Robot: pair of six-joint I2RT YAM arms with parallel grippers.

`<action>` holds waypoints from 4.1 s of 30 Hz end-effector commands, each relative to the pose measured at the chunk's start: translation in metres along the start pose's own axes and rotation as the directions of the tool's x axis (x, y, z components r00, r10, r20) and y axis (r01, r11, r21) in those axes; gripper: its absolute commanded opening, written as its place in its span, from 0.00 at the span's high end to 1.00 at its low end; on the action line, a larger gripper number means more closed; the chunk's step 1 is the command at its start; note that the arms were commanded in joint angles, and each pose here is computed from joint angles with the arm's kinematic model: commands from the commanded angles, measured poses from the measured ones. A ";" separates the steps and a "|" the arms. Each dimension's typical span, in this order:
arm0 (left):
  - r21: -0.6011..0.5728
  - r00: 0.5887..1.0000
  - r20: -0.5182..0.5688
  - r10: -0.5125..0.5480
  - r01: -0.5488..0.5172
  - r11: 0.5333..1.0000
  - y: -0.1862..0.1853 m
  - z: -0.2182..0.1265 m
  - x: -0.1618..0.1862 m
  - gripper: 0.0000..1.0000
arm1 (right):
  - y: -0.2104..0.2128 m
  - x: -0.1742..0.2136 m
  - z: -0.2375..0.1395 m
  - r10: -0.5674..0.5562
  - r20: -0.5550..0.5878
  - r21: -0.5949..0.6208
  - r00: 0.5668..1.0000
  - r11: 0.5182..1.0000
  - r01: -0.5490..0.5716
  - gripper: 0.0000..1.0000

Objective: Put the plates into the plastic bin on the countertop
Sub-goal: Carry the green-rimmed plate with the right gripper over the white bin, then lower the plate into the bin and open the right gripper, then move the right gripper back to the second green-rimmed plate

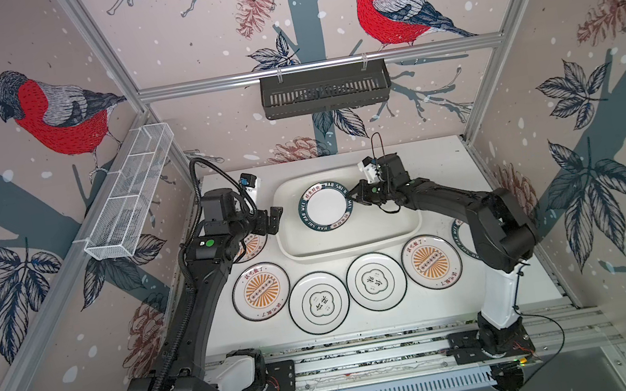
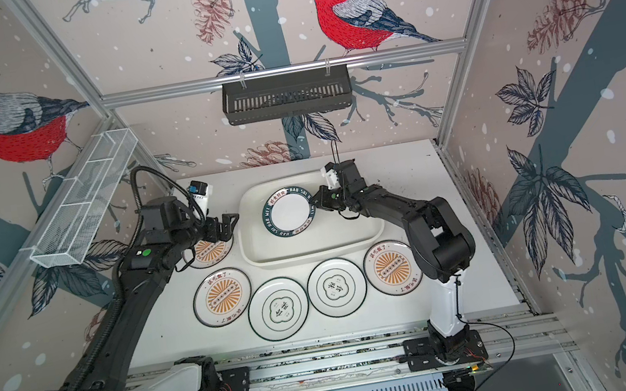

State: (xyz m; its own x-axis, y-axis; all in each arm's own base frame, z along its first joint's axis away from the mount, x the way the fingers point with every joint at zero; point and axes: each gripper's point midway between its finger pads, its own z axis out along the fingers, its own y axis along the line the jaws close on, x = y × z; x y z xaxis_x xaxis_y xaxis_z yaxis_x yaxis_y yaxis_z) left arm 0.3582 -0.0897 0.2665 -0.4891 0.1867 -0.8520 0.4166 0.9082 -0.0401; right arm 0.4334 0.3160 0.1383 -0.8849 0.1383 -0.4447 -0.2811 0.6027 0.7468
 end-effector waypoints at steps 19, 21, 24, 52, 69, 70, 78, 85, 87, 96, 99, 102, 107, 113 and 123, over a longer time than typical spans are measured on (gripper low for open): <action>0.044 1.000 0.013 0.000 0.000 0.999 -0.008 -0.002 -0.002 0.02 | -0.028 0.017 0.080 0.032 -0.064 -0.001 0.997 0.999 -0.033 0.94; 0.045 1.000 0.013 0.001 -0.002 0.999 -0.008 -0.002 -0.002 0.02 | -0.027 0.018 0.083 0.030 -0.070 -0.002 0.997 1.000 -0.030 0.93; 0.037 1.000 0.014 0.007 -0.007 0.999 -0.006 -0.003 -0.003 0.02 | -0.027 0.021 0.088 0.025 -0.079 -0.001 0.997 1.000 -0.025 0.91; 0.052 1.000 0.020 0.008 -0.009 0.999 -0.010 -0.005 -0.001 0.02 | -0.036 -0.003 0.068 -0.036 -0.031 0.141 0.999 0.989 0.040 0.64; 0.074 1.000 0.022 0.019 -0.020 0.997 -0.014 -0.006 -0.005 0.02 | -0.040 -0.058 -0.106 -0.163 0.279 0.450 0.946 0.893 0.021 0.47; 0.074 1.000 0.019 0.019 -0.021 0.997 -0.014 -0.006 -0.004 0.02 | -0.047 -0.057 -0.121 -0.160 0.300 0.468 0.940 0.884 0.001 0.46; 0.088 1.000 0.013 0.024 -0.025 0.996 -0.016 -0.002 -0.005 0.02 | -0.114 -0.029 -0.217 -0.069 0.473 0.539 0.879 0.811 -0.227 0.44; 0.110 0.999 0.006 0.039 -0.039 0.993 -0.023 0.002 -0.007 0.02 | -0.166 0.003 -0.307 -0.027 0.662 0.543 0.749 0.706 -0.454 0.37; 0.117 0.999 0.006 0.048 -0.048 0.992 -0.026 0.004 -0.007 0.02 | -0.181 0.016 -0.330 -0.017 0.702 0.541 0.712 0.663 -0.518 0.35; 0.183 0.997 0.018 0.069 -0.072 0.980 -0.041 0.011 -0.010 0.02 | -0.234 0.079 -0.399 0.045 0.816 0.499 0.577 0.450 -0.740 0.26; 0.204 0.997 0.025 0.070 -0.074 0.976 -0.046 0.012 -0.013 0.02 | -0.252 0.100 -0.409 0.094 0.843 0.457 0.530 0.395 -0.797 0.26; 0.222 0.997 0.026 0.066 -0.070 0.973 -0.049 0.015 -0.014 0.02 | -0.264 0.116 -0.416 0.131 0.864 0.414 0.487 0.367 -0.833 0.27; 0.243 0.998 0.019 0.061 -0.064 0.968 -0.053 0.018 -0.011 0.02 | -0.273 0.131 -0.417 0.174 0.872 0.378 0.457 0.351 -0.856 0.30; 0.246 0.998 0.016 0.065 -0.067 0.967 -0.054 0.017 -0.010 0.02 | -0.286 0.152 -0.407 0.221 0.864 0.367 0.452 0.336 -0.867 0.32; 0.245 0.998 0.011 0.066 -0.067 0.967 -0.054 0.018 -0.006 0.02 | -0.289 0.158 -0.383 0.314 0.854 0.261 0.414 0.429 -0.865 0.43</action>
State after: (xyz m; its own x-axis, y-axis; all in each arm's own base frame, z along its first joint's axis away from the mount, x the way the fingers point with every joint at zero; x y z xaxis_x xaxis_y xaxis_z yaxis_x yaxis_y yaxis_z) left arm 0.3518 -0.1451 0.2601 -0.4773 0.2367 -0.8462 0.6108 0.7817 -0.1258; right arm 0.2210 -0.1407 0.0354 -0.1467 0.9113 -0.3846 0.7931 0.3408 0.5049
